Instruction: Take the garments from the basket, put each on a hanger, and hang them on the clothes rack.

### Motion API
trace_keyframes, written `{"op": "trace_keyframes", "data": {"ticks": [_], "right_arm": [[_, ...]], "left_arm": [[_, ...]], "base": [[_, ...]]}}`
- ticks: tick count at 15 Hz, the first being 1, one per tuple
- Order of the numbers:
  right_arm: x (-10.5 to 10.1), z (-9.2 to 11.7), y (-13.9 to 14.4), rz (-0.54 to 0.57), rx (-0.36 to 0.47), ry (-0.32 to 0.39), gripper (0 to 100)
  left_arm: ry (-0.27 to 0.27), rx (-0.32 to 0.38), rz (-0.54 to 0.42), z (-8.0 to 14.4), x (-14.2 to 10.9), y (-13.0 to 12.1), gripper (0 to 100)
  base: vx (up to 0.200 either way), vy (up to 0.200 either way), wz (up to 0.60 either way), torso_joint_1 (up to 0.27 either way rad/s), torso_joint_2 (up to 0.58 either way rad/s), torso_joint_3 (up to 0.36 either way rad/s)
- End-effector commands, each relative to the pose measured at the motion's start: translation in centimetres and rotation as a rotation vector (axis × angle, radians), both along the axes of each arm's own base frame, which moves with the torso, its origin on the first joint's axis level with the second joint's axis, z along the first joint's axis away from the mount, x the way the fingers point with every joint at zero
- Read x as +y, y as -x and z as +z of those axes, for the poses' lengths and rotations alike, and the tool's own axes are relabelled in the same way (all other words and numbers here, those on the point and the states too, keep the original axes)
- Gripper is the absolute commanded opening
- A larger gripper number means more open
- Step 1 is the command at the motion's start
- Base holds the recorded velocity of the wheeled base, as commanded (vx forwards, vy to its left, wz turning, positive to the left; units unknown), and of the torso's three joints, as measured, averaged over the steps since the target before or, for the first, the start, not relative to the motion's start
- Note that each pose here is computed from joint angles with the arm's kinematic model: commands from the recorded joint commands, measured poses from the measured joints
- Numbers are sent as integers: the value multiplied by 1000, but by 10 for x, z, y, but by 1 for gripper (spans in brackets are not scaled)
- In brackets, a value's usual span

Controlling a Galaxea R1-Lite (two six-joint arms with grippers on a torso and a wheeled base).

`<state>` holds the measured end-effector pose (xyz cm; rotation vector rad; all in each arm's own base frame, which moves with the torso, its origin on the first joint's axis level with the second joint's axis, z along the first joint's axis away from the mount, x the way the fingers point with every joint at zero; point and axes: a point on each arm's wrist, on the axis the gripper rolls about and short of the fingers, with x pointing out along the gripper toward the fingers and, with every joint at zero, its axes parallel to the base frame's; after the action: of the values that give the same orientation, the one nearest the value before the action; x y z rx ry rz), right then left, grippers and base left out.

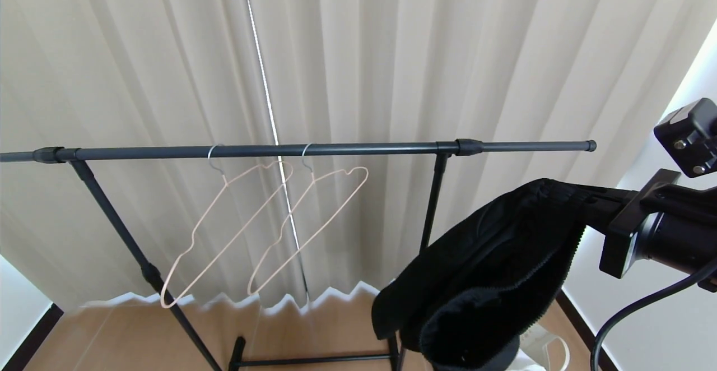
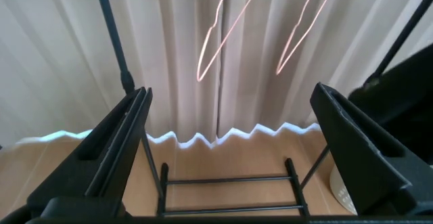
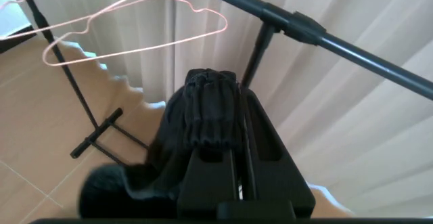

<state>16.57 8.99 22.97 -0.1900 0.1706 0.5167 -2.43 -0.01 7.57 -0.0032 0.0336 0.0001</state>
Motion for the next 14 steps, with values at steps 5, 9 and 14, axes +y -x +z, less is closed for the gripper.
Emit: {"op": "trace_keyframes", "data": {"ticks": [5,9,14], "right_arm": [[0,-1,-1,0,2,2,0],[0,-1,0,2,5,3,0],[1,-4,-1,2,16,9,0]], "left_arm": [[1,2,0,0,0,0,100],[0,2,0,0,0,0,100],[3,0,2,0,0,0,100]], "base": [[-200,40,0,-2,3,2],[-50,200,0,1,-1,1],[0,120,0,4,-2,1]]}}
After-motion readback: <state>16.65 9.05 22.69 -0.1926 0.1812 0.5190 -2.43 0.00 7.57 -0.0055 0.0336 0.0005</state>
